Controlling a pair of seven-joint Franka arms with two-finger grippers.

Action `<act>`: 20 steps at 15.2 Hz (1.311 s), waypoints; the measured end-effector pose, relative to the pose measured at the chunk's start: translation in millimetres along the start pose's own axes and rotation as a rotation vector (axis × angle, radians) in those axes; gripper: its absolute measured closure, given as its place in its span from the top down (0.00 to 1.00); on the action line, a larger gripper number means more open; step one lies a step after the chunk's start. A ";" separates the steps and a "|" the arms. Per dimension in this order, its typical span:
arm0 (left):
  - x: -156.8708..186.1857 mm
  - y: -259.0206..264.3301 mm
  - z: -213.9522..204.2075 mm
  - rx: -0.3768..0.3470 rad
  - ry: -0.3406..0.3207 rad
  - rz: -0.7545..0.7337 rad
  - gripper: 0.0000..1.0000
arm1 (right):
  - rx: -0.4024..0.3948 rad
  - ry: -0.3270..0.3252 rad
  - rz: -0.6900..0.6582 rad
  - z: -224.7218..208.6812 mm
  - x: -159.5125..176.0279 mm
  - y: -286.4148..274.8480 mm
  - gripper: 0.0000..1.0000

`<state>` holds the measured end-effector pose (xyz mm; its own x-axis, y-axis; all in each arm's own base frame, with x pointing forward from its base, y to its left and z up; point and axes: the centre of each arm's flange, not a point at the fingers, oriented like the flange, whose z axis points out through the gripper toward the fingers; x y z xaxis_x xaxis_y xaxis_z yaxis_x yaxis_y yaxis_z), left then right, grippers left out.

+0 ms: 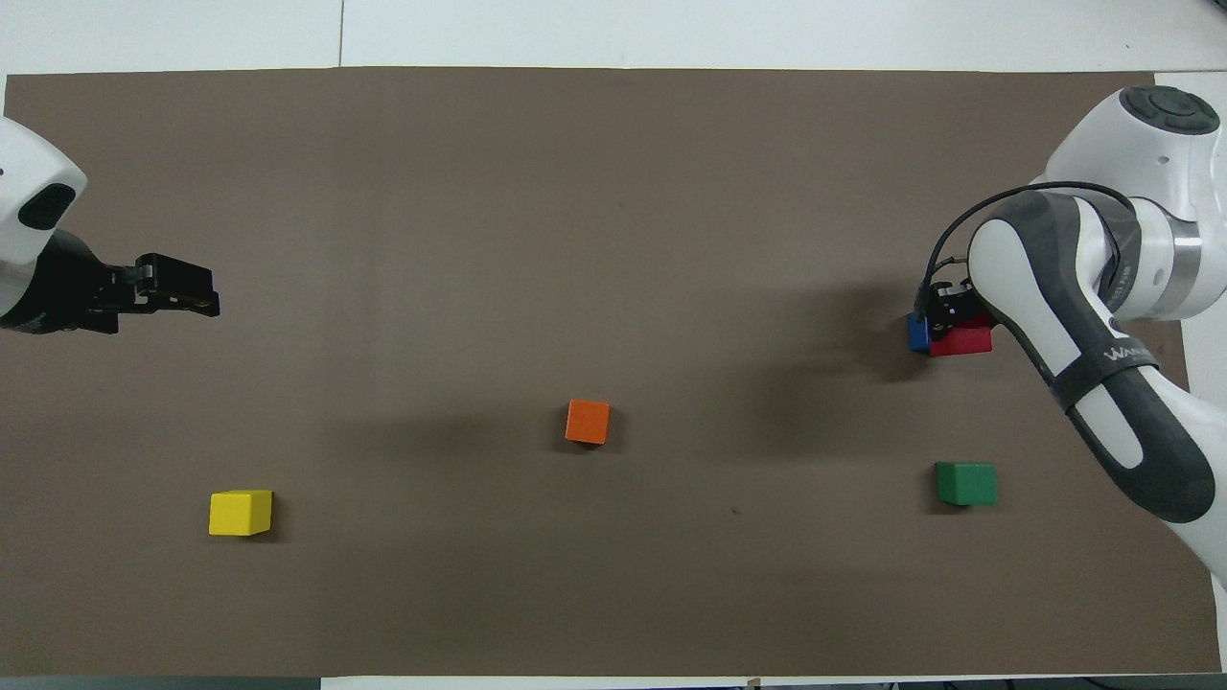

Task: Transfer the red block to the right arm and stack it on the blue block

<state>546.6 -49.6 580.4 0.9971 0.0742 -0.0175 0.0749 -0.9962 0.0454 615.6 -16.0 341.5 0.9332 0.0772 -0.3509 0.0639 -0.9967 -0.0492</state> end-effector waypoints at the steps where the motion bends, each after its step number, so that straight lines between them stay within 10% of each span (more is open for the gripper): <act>1: 0.0 0.0 0.0 0.000 0.000 0.000 1.00 | 0.000 0.000 0.001 0.0 0.0 0.1 0.56; 5: 0.0 0.0 0.0 0.000 0.000 0.000 1.00 | 0.001 0.021 0.006 7.9 6.2 1.3 0.60; 10: -0.1 0.0 0.0 0.000 0.000 0.000 1.00 | 0.005 0.012 0.012 21.7 13.0 5.3 1.00; 20: -0.1 0.0 0.1 0.000 -0.001 0.000 1.00 | -0.042 0.154 -0.051 -103.5 -43.7 -14.0 1.00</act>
<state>546.5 -49.6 580.3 0.9971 0.0742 -0.0183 0.0749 -0.9962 0.0453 610.5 -7.9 454.3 0.9713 0.1267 -0.2013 0.1246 -0.9919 -0.0229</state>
